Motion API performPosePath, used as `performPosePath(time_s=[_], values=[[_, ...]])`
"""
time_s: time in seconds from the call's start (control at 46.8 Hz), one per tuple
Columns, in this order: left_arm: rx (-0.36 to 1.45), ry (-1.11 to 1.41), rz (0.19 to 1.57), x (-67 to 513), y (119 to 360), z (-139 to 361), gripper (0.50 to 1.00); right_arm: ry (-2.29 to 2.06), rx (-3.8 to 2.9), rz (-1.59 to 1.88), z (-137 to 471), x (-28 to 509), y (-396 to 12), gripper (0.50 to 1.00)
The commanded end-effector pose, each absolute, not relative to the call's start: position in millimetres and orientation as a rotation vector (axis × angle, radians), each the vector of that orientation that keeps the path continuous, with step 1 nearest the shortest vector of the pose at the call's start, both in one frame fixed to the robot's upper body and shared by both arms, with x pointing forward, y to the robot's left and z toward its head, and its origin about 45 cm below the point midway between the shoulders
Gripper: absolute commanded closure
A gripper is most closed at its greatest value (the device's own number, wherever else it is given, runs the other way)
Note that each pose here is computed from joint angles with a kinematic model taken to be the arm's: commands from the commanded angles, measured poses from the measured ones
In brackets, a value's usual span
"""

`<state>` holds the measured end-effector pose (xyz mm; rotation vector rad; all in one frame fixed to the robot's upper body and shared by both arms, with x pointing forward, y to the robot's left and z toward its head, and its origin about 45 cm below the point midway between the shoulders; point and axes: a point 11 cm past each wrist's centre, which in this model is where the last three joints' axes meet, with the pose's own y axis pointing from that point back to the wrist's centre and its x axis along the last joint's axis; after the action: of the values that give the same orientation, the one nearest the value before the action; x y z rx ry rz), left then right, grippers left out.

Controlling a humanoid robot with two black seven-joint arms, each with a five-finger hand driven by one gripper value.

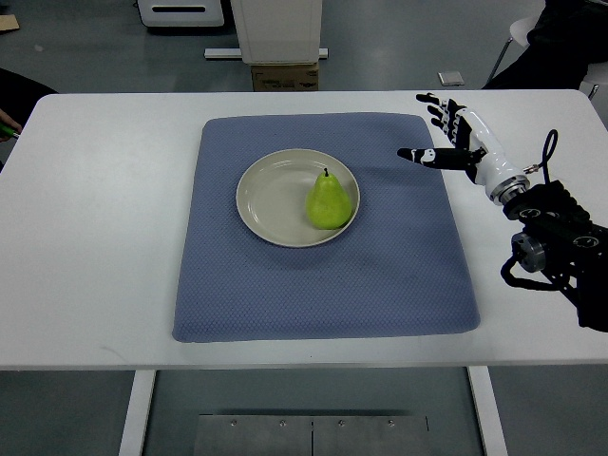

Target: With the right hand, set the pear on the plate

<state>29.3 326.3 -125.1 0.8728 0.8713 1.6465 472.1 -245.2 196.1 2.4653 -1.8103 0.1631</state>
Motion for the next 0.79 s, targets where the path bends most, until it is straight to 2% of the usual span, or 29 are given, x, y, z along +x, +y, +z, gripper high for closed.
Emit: performPosePath(time_s=[0.0,0.385,0.77], values=[[0.872,0.871,1.646,29.6,326.3,-125.1,0.5,-1.867,2.44,0.098,197.2,475.1,-249.4,0.5],[0.872,0.871,1.646,29.6,326.3,-125.1,0.5,-2.109,2.265,-0.234,182.0,476.0,-271.4,0.5],[0.872,0.871,1.646,29.6,326.3,-125.1,0.5,-2.239,2.283,-0.445,173.6,472.9,-249.5,0.5]])
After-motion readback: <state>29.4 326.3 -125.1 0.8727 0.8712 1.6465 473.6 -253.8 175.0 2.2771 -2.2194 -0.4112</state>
